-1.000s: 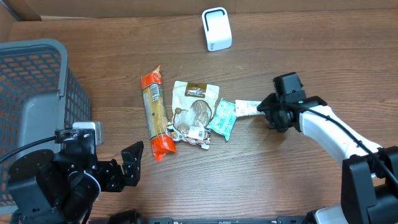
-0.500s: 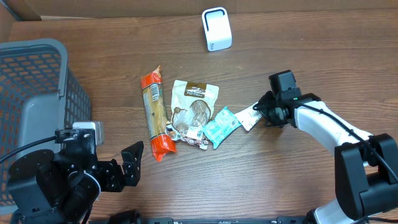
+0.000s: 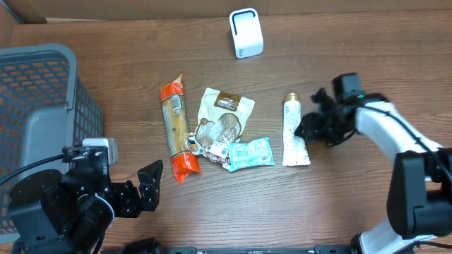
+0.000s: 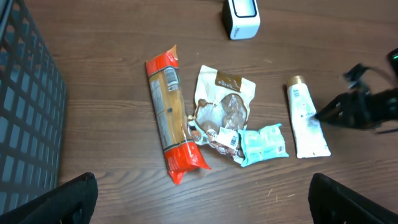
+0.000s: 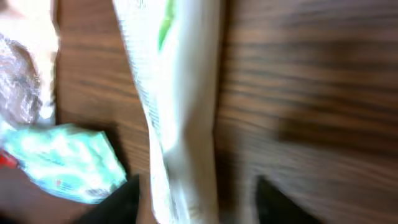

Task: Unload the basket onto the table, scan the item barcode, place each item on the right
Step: 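Grasp the Pantene tube with the right gripper and adjust its grip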

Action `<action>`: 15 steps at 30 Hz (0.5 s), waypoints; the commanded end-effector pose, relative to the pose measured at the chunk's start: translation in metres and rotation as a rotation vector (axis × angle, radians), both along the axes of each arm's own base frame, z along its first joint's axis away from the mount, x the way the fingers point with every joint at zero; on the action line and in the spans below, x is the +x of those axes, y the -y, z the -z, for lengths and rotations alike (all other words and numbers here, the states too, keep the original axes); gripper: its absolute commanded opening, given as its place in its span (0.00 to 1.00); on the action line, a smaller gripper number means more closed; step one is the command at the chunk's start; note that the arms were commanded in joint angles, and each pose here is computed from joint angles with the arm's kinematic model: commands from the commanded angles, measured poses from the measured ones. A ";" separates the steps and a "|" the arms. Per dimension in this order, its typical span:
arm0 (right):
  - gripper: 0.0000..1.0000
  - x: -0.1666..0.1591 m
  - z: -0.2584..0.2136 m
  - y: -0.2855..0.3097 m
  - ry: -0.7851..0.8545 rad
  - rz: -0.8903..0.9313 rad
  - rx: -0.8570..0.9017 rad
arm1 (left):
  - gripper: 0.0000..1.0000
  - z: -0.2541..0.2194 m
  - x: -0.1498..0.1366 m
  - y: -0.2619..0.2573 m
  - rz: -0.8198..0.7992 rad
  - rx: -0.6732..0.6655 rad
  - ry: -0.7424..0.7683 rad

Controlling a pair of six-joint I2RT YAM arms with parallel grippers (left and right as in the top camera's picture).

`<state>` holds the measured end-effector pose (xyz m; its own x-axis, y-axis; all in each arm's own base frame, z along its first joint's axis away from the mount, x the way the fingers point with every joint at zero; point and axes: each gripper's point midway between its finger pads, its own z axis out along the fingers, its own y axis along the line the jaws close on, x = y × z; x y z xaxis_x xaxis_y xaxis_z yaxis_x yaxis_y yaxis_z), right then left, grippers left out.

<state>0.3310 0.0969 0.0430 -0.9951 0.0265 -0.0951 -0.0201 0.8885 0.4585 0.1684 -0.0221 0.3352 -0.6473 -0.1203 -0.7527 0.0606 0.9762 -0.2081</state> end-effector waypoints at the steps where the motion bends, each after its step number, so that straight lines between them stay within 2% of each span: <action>1: 0.71 0.017 -0.025 0.008 0.056 0.001 0.100 | 1.00 -0.004 0.000 -0.002 0.001 0.019 0.017; 3: 0.79 0.016 -0.028 0.013 0.058 -0.003 0.138 | 1.00 -0.004 0.000 -0.002 0.001 0.019 0.017; 6: 0.83 0.011 -0.026 0.012 0.078 -0.054 0.157 | 1.00 -0.004 0.000 -0.002 0.001 0.019 0.017; 15: 0.84 -0.006 -0.003 -0.005 0.081 -0.134 0.160 | 1.00 -0.004 0.000 -0.002 0.001 0.019 0.017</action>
